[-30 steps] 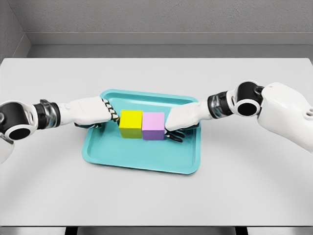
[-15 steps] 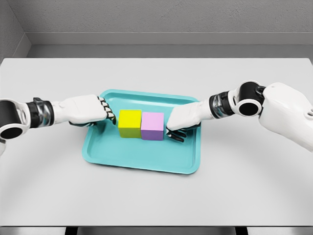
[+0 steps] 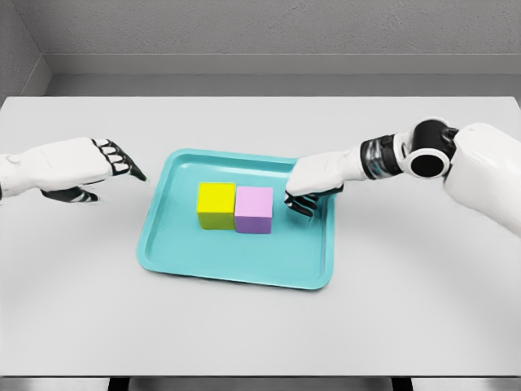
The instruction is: Push two cubes
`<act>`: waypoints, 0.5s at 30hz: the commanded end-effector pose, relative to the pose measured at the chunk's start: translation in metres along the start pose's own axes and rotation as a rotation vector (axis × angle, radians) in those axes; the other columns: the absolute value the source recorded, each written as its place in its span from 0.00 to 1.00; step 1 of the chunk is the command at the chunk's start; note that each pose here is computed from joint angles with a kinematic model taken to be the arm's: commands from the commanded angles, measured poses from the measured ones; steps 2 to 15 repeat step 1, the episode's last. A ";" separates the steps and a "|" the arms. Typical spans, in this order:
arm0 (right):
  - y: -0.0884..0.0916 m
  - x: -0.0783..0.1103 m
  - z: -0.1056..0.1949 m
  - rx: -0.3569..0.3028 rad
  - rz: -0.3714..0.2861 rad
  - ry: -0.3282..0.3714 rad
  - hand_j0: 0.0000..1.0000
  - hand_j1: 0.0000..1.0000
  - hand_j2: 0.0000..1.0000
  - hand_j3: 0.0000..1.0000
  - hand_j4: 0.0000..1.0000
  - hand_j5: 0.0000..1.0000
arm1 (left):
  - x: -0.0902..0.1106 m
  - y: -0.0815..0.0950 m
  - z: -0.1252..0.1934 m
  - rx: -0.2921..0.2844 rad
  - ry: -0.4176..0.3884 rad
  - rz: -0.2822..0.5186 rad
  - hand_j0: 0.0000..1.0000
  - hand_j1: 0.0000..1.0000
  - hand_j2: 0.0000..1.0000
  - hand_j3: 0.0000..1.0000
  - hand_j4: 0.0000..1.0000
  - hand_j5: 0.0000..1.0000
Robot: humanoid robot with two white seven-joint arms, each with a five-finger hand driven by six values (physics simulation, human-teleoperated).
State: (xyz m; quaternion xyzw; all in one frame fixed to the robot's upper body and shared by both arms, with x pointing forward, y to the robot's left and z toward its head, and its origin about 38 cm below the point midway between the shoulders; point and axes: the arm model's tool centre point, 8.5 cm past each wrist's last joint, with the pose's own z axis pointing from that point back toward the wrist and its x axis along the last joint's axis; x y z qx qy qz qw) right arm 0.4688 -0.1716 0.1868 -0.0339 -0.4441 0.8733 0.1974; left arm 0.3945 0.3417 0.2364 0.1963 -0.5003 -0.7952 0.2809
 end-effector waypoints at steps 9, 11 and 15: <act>-0.015 -0.027 0.055 -0.102 -0.029 0.111 0.12 0.12 0.12 0.12 0.12 0.12 | -0.017 0.003 0.019 0.022 0.047 0.039 1.00 1.00 1.00 1.00 1.00 1.00; -0.015 -0.027 0.055 -0.102 -0.029 0.111 0.12 0.12 0.12 0.12 0.12 0.12 | -0.017 0.003 0.019 0.022 0.047 0.039 1.00 1.00 1.00 1.00 1.00 1.00; -0.015 -0.027 0.055 -0.102 -0.029 0.111 0.12 0.12 0.12 0.12 0.12 0.12 | -0.017 0.003 0.019 0.022 0.047 0.039 1.00 1.00 1.00 1.00 1.00 1.00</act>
